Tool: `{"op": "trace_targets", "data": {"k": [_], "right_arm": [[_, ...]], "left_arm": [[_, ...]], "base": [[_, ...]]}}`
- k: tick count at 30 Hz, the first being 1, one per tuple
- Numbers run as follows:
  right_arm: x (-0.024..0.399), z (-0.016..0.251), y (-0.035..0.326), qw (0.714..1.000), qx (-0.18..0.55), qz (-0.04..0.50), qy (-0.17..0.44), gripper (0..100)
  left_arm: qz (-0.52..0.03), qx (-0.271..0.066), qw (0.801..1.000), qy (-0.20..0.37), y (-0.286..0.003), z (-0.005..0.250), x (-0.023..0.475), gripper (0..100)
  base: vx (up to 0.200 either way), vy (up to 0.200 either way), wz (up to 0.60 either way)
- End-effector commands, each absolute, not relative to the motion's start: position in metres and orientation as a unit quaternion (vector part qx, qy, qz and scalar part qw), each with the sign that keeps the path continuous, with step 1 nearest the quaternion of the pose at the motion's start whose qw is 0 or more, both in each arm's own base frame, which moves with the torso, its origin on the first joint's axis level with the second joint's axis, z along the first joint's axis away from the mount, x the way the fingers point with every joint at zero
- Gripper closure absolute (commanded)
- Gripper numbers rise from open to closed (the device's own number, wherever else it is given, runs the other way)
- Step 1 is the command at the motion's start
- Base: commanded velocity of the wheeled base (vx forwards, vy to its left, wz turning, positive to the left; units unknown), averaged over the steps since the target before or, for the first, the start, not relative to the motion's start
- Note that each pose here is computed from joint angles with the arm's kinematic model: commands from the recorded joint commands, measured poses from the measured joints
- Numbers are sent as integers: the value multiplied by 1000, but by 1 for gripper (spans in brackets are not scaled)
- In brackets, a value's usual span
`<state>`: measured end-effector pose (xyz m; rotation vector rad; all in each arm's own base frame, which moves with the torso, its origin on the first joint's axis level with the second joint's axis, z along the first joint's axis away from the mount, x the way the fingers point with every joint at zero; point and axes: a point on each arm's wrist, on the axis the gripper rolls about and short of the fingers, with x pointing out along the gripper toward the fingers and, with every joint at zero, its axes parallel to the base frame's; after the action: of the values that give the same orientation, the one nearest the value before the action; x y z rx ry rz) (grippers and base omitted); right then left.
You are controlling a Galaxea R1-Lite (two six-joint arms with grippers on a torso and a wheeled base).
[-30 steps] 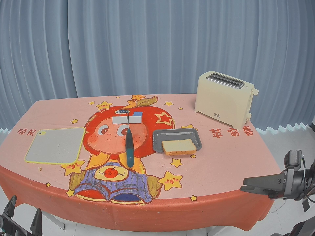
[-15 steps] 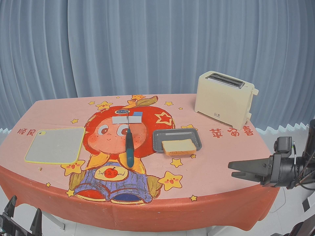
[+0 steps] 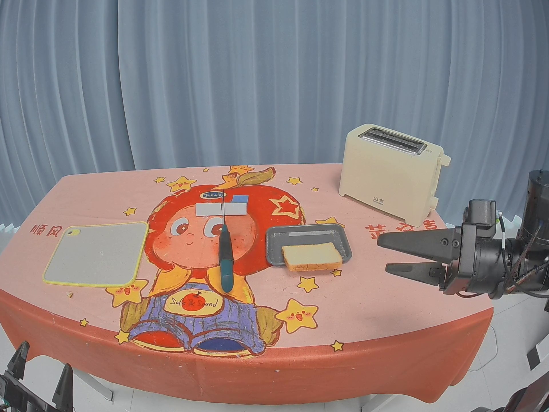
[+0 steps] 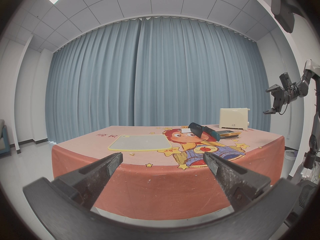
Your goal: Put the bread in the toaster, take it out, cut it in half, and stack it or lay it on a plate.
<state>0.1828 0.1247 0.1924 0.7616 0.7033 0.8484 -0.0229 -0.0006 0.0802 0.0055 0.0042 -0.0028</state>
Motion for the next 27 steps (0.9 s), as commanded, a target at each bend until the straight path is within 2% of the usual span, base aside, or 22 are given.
{"op": "trace_targets", "data": {"k": [1, 9, 15, 27], "right_arm": [[188, 190, 129, 782, 352, 391, 333, 0], [195, 190, 131, 780, 362, 384, 337, 0], [198, 195, 134, 767, 389, 378, 343, 0], [197, 189, 142, 759, 384, 382, 360, 0]], "left_arm": [[-2, 3, 1000, 3, -1, 75, -23, 0], [-2, 3, 1000, 3, -1, 75, -23, 0], [-2, 3, 1000, 3, -1, 75, -23, 0], [-1, 3, 1000, 3, -1, 75, -23, 0]], "base": [[0, 0, 0], [0, 0, 0], [0, 0, 0], [0, 0, 0]]}}
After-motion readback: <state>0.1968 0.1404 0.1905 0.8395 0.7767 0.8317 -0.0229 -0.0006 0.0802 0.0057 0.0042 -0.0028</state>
